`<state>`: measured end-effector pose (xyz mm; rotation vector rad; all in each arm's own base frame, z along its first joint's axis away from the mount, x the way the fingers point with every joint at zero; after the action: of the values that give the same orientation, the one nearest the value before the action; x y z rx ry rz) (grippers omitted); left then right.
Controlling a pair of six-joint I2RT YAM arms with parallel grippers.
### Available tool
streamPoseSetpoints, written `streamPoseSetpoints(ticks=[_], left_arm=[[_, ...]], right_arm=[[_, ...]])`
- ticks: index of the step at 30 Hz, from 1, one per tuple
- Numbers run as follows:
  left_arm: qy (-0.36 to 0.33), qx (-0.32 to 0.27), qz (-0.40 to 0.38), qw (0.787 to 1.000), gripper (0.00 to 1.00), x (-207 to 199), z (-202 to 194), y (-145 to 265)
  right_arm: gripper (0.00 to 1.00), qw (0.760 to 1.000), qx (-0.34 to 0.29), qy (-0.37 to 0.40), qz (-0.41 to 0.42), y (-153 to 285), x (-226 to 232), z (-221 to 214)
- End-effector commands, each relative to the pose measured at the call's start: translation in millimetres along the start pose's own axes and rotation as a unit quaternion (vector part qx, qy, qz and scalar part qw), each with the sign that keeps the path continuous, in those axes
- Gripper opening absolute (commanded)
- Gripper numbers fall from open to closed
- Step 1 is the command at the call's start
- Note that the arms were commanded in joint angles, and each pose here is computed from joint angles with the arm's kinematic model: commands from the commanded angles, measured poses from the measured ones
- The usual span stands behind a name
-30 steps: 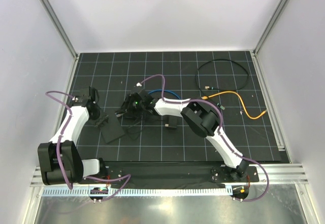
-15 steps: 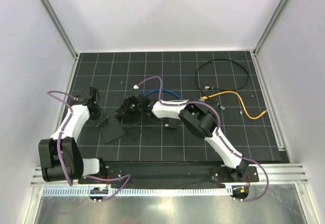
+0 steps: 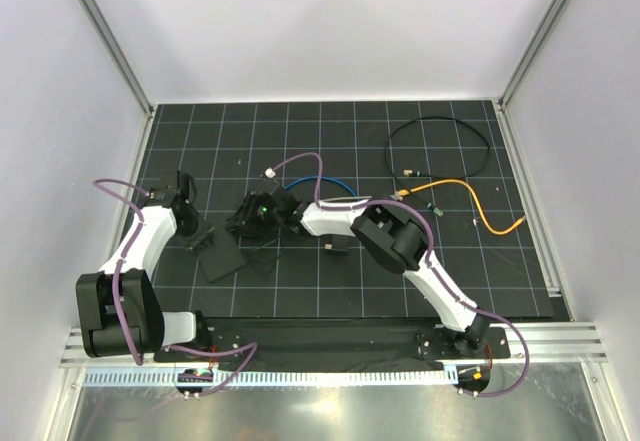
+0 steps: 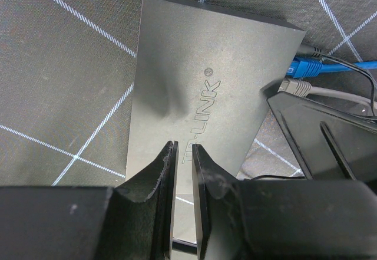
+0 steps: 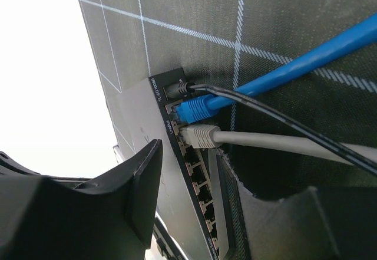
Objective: Pull the plug from the switch port
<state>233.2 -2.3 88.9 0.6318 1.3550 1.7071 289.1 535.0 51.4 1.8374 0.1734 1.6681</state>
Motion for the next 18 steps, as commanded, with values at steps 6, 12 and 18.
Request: streamPoseSetpoints(ticks=[6,12,18], left_arm=[[-0.003,-0.014,-0.004,1.000,0.20,-2,5,3],[-0.005,-0.013,-0.004,1.000,0.20,-2,5,3],[-0.005,-0.013,-0.005,1.000,0.20,-3,5,2]], right_arm=[[0.41,0.997,-0.058,-0.036,-0.030,8,-15,19],[0.39,0.997,-0.055,-0.053,-0.032,1,-17,20],[0.35,0.995,-0.061,-0.075,-0.033,0,-23,20]])
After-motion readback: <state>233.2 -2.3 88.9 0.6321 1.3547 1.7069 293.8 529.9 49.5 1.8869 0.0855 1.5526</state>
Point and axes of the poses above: each gripper's point midway between its finger pads, its own y axis back along the fingers, its own x axis along the line the jaws close on, z = x × y, the point moved 3 cm from there along y, back along the fingers, and after that the axes turned 10 degrees about -y, right-handed, at the moved point
